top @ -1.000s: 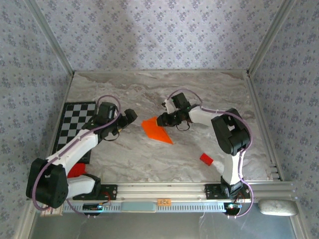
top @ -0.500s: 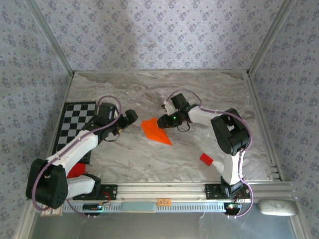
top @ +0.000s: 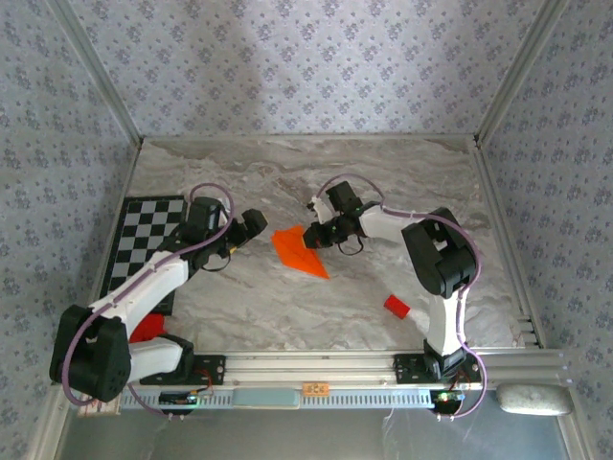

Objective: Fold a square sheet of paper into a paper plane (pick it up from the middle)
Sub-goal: Turn over the paper at the center of the table.

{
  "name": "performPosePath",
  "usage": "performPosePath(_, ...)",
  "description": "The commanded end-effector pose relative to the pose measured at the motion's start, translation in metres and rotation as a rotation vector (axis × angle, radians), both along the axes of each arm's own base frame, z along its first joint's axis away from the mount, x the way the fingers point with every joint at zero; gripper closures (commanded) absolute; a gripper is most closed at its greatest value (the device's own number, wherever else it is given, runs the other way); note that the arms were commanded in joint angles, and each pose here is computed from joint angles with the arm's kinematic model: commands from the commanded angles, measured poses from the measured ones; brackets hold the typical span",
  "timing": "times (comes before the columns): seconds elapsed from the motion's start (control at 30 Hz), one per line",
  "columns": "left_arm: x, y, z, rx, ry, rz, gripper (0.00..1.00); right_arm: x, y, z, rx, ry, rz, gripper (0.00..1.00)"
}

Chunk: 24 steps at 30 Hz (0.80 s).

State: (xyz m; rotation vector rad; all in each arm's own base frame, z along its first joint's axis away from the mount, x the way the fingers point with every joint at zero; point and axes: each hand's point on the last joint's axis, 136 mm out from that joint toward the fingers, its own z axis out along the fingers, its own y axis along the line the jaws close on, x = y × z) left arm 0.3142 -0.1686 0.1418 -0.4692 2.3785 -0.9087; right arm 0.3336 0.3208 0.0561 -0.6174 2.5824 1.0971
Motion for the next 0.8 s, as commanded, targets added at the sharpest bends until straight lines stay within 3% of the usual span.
performPosePath(0.0,0.001,-0.015,0.020,-0.085,-0.087,-0.080,0.02,0.004,0.001,0.037,0.108,-0.054,-0.035,1.00)
performPosePath(0.43,-0.014,-0.069,0.090,-0.325,-0.361,-0.265,0.11,0.016,-0.002,0.180,0.571,-0.121,-0.182,1.00)
performPosePath(0.6,-0.014,-0.078,0.108,-0.362,-0.426,-0.291,0.29,0.009,-0.002,0.211,0.665,-0.104,-0.173,1.00)
performPosePath(0.77,-0.013,-0.085,0.117,-0.398,-0.455,-0.313,0.39,0.002,0.000,0.228,0.728,-0.086,-0.156,0.99)
